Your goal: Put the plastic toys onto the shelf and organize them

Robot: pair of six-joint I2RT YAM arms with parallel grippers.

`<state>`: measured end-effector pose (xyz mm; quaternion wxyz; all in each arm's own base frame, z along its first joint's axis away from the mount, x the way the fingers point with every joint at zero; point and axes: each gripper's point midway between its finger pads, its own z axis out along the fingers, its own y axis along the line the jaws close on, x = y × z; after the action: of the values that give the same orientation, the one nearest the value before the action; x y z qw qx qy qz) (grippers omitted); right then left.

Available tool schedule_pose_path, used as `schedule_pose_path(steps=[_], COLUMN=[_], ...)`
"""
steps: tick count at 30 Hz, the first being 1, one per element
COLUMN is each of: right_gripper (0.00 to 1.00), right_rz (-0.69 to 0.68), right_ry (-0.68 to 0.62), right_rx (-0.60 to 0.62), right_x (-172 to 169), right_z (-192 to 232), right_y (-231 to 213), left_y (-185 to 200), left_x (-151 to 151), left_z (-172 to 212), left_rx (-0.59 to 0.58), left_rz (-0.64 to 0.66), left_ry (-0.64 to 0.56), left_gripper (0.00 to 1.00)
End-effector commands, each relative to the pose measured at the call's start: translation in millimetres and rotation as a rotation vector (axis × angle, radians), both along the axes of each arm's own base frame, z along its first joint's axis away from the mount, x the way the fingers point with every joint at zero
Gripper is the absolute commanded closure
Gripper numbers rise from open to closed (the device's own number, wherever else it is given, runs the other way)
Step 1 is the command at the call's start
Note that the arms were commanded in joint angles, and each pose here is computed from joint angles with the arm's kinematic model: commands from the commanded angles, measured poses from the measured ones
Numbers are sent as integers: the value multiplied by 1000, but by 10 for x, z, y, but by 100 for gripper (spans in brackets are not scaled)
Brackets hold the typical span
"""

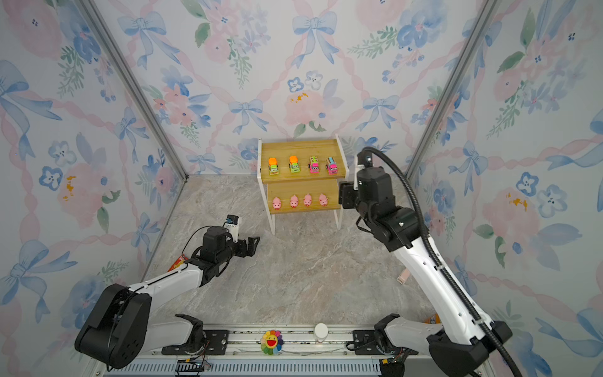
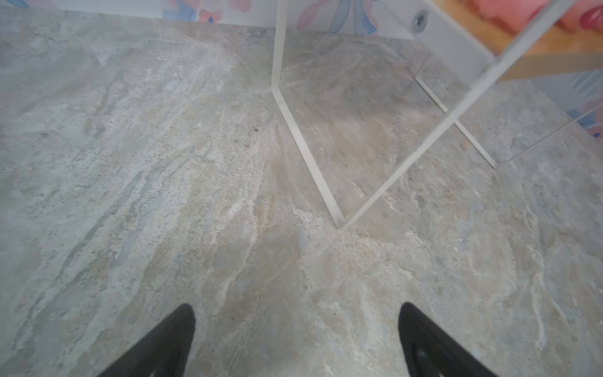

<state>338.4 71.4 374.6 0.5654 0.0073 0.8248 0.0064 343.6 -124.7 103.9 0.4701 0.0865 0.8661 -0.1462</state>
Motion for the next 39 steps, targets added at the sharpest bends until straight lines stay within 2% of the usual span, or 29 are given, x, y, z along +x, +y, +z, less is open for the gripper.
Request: schedule_pose_path(steps=[1, 5, 8, 13, 18, 21, 25, 27, 29, 34, 39], right_gripper=[27, 26, 24, 24, 24, 24, 23, 22, 21, 17, 5], right_rz=[6, -90, -109, -60, -14, -4, 45, 33, 6, -2, -1], right_ry=[-87, -116, -111, -144, -79, -87, -116, -25, -62, -43, -40], right_rx=[63, 114, 69, 34, 64, 47, -13, -63, -59, -58, -57], right_x=[1, -31, 80, 338, 472, 469, 557, 578, 595, 601, 604], right_z=[-333, -844, -1221, -1749, -2307, -2538, -2708, -2782, -2758, -2769, -2771], right_y=[-379, -861, -959, -920, -831, -785, -604, -570, -604, -619, -619], left_y=[156, 366, 463, 556, 763, 846, 999, 1145, 1206, 1268, 1277], left_x=[137, 234, 307, 385, 462, 469, 399, 365, 331, 333, 344], left_z=[256, 425, 505, 476, 393, 404, 455, 366, 289, 70, 27], left_rx=[86, 166, 224, 264, 219, 211, 235, 196, 164, 153, 153], left_rz=[47, 121, 148, 150, 217, 227, 261, 305, 309, 336, 338], left_ry=[-98, -167, -204, -271, -295, -313, -393, -374, -374, -373, -380], left_gripper=[2, 2, 2, 2, 2, 2, 2, 2, 2, 2, 2])
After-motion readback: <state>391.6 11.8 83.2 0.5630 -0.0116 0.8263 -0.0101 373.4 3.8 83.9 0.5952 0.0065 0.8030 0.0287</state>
